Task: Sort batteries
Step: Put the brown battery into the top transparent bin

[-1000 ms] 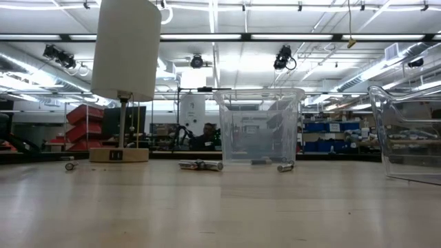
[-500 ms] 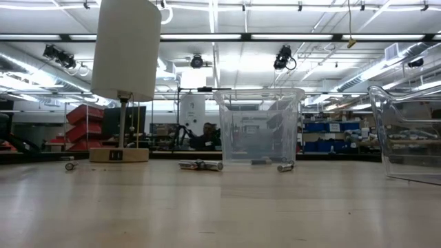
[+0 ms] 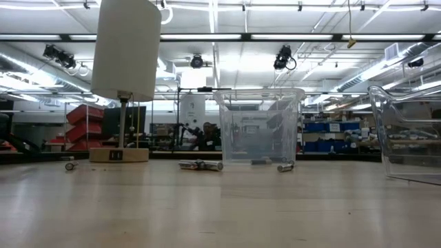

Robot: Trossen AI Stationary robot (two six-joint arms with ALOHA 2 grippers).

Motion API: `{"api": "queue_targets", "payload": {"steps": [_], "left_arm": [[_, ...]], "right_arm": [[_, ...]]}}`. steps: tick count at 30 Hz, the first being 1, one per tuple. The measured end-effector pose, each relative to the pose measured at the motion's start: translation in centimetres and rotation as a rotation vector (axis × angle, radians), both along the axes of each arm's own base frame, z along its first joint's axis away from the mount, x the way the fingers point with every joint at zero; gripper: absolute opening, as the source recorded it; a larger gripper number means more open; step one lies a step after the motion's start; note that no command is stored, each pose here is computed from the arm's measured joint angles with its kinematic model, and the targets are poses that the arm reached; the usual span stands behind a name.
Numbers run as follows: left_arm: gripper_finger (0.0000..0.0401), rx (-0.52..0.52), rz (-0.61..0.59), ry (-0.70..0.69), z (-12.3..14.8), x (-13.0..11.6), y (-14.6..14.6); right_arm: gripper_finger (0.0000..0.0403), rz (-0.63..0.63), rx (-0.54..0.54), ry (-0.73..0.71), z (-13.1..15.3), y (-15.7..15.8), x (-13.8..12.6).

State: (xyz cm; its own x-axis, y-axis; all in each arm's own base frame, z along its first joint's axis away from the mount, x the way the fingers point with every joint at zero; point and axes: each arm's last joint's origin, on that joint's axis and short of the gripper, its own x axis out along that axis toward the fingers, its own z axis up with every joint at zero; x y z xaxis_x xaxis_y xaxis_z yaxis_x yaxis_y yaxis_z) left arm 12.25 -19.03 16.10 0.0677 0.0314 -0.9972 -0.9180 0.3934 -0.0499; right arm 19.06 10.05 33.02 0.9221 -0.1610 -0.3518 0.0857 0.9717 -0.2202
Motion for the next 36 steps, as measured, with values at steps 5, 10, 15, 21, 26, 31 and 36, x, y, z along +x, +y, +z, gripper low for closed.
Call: {"api": "queue_targets", "payload": {"steps": [5, 10, 15, 21, 26, 31, 36], "left_arm": [[0.0114, 0.001, 0.0, -0.041, 0.01, 0.2, -0.12], [0.0114, -0.022, 0.006, 0.02, 0.0, -0.03, -0.1], [0.0114, -0.027, 0.008, 0.033, -0.01, -0.08, -0.11], [0.0114, -0.029, 0.009, 0.041, -0.01, -0.11, -0.1], [0.0113, -0.024, 0.01, 0.047, -0.02, -0.15, -0.04], [0.0113, -0.021, 0.0, 0.052, -0.02, -0.36, -0.12], [0.0113, -0.02, -0.006, 0.06, -0.1, -0.49, -0.23]], "right_arm": [[0.0115, -0.001, 0.002, -0.003, 0.03, -0.02, 0.03], [0.0115, -0.01, 0.002, -0.003, 0.03, -0.18, 0.11], [0.0115, -0.01, 0.002, -0.003, 0.03, -0.19, 0.12], [0.0115, -0.01, 0.002, -0.003, 0.03, -0.19, 0.12], [0.0115, -0.01, 0.002, -0.003, 0.03, -0.19, 0.11], [0.0115, -0.01, 0.002, -0.003, 0.03, -0.19, 0.11], [0.0115, -0.01, 0.002, -0.003, 0.03, -0.19, 0.11]]}}
